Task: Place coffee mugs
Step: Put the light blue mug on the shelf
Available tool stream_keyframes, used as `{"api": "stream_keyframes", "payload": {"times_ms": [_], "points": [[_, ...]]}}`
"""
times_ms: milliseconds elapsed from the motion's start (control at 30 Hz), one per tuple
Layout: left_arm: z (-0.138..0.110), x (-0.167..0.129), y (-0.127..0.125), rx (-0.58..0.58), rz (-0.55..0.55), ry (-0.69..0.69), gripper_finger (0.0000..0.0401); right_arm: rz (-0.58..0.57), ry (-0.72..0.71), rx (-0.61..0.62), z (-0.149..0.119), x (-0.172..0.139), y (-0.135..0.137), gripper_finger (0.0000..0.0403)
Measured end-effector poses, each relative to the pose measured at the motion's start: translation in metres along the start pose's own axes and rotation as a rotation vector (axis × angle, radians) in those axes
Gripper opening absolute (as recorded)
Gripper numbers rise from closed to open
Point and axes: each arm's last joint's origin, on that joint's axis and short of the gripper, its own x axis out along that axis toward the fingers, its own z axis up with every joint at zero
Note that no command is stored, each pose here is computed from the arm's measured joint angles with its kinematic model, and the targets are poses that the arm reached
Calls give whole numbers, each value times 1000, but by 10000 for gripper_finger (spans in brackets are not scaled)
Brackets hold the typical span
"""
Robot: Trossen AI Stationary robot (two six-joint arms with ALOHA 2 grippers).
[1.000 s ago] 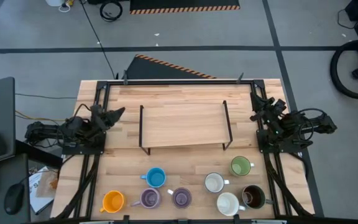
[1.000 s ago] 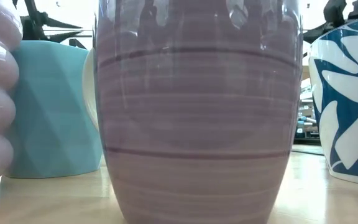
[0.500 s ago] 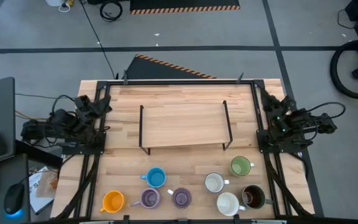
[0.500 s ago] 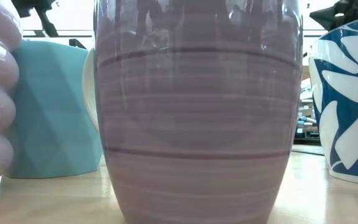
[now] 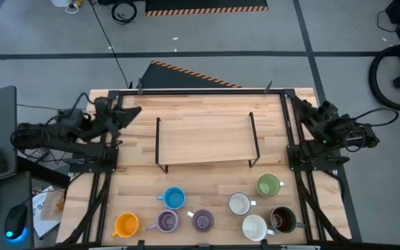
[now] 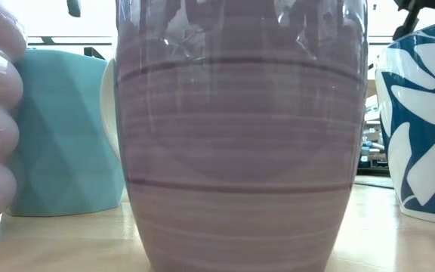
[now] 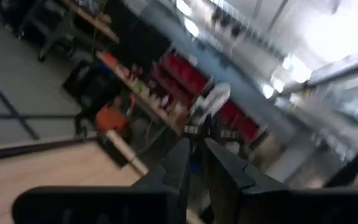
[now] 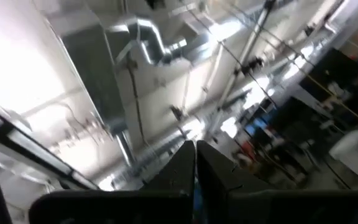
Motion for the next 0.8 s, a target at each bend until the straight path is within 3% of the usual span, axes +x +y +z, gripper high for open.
{"api": "stream_keyframes", "payload": {"times_ms": [167,400,800], "points": [[3,11,-18,82,-49,288,86,-57,129,-81,-1,18,12,23],[5,25,-43,48,-99,603,79,-98,283,-198,-7,47,31,23],[-58,46,-63,181,-187,1038,76,-94,491,-324,-18,92,63,25]]}}
